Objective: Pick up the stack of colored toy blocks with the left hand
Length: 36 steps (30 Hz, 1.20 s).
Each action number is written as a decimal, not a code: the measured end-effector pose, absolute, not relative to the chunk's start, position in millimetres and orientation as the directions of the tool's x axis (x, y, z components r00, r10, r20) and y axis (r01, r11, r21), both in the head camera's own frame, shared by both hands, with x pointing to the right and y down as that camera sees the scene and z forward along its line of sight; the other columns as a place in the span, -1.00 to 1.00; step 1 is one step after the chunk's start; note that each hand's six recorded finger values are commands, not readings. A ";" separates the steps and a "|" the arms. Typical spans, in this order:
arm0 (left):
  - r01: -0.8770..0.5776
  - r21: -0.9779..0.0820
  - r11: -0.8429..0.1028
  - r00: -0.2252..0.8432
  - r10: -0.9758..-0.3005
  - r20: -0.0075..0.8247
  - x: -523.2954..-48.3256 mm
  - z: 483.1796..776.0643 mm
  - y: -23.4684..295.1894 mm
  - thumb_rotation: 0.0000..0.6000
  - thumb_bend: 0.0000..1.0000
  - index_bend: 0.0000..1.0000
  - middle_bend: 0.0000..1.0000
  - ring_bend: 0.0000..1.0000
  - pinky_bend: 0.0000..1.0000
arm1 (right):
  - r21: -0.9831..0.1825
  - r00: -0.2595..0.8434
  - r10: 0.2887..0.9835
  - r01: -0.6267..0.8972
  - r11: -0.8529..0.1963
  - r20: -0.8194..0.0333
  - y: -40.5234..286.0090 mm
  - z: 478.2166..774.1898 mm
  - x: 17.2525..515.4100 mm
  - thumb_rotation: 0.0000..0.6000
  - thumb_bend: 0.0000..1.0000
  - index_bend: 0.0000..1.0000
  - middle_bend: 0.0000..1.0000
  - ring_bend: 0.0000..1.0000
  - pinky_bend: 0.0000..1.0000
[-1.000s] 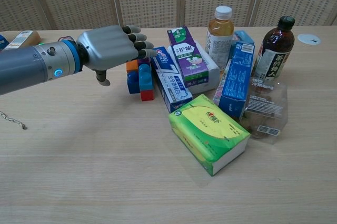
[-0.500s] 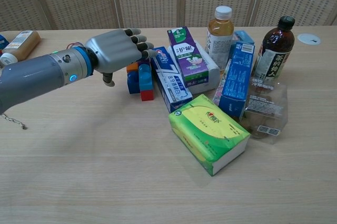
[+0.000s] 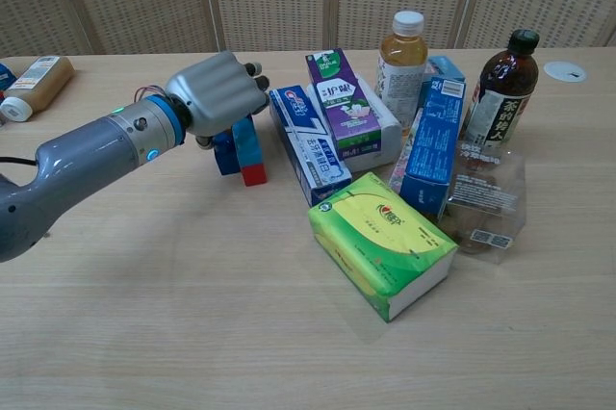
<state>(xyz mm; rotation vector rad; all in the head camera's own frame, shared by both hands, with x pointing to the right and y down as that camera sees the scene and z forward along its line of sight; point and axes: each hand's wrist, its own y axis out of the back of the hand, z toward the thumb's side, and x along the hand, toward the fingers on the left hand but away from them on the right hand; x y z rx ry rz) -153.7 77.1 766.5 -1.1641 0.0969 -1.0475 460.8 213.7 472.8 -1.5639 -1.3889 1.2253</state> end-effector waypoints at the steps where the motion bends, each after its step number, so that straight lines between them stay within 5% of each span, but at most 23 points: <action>1: 0.619 -0.785 0.013 0.555 -0.714 0.426 -153.3 766.7 77.6 1.00 -0.68 0.50 0.19 0.00 0.50 | -0.933 -0.021 0.981 0.314 -0.175 -0.191 213.9 471.9 460.1 1.00 -1.00 -1.00 -1.00 -1.00 -1.00; 5: 0.597 -0.801 0.048 0.582 -0.712 0.392 -151.3 764.7 80.5 1.00 -0.67 0.64 0.36 0.16 0.63 | -0.930 -0.012 0.982 0.322 -0.176 -0.190 215.1 470.3 458.0 1.00 -1.00 -1.00 -1.00 -1.00 -1.00; 19: 0.456 -0.880 0.130 0.662 -0.710 0.239 -155.9 713.8 69.2 1.00 -0.67 0.65 0.36 0.17 0.65 | -0.925 -0.005 0.980 0.330 -0.186 -0.199 216.5 470.4 455.6 1.00 -1.00 -1.00 -1.00 -1.00 -1.00; 36: 0.263 -0.930 0.256 0.680 -0.733 -0.010 -168.7 530.2 39.9 1.00 -0.67 0.64 0.34 0.17 0.65 | -0.927 0.020 0.981 0.325 -0.190 -0.195 220.1 467.4 446.0 1.00 -1.00 -1.00 -1.00 -1.00 -1.00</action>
